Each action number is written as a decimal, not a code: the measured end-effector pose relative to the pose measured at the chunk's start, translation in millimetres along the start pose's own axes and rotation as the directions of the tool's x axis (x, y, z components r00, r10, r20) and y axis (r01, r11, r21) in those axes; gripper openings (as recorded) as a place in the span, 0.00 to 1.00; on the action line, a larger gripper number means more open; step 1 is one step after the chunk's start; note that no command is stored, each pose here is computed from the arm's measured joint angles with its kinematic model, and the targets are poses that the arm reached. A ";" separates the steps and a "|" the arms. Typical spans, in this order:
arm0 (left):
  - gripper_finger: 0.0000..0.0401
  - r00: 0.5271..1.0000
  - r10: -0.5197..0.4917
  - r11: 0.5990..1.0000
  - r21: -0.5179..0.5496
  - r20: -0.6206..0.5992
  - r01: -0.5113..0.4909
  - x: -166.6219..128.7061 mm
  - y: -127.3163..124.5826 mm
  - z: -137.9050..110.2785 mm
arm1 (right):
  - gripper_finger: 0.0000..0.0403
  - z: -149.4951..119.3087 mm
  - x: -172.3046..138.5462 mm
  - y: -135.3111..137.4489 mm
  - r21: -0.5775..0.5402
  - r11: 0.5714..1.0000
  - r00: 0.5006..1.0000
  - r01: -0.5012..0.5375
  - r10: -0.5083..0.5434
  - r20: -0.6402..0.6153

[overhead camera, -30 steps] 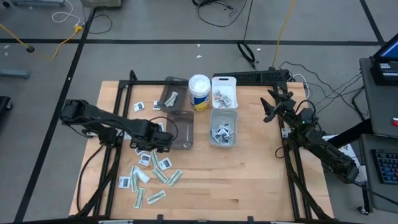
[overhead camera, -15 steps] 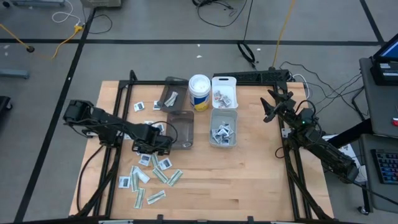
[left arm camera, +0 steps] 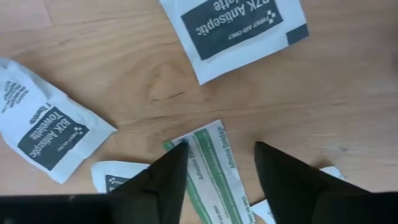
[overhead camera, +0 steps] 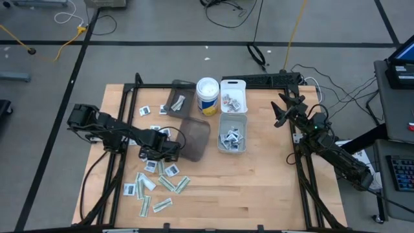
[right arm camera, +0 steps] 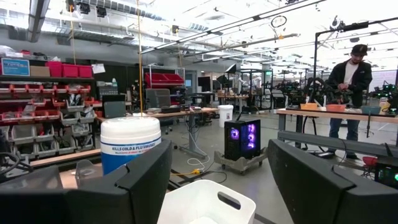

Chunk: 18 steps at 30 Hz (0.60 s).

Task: Pick & Place First Aid Supplies
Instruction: Put the bandage pack into the top black bin

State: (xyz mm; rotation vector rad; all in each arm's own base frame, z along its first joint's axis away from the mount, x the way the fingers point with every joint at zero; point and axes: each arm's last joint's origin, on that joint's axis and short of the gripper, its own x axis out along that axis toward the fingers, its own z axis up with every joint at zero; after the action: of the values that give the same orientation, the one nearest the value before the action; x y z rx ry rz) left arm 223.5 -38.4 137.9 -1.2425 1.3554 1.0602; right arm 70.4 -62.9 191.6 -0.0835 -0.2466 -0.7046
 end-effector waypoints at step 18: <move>0.03 1.000 0.007 1.000 0.028 -0.021 -0.006 0.0 0.3 1.5 | 0.65 -0.1 0.0 0.0 0.000 1.000 1.000 0.000 0.000 -0.001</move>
State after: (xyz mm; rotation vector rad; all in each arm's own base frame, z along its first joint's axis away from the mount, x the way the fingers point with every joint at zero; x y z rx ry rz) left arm 223.4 -36.9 137.7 -1.2325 1.3862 1.0321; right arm 70.4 -62.9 191.5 -0.0835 -0.2461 -0.7050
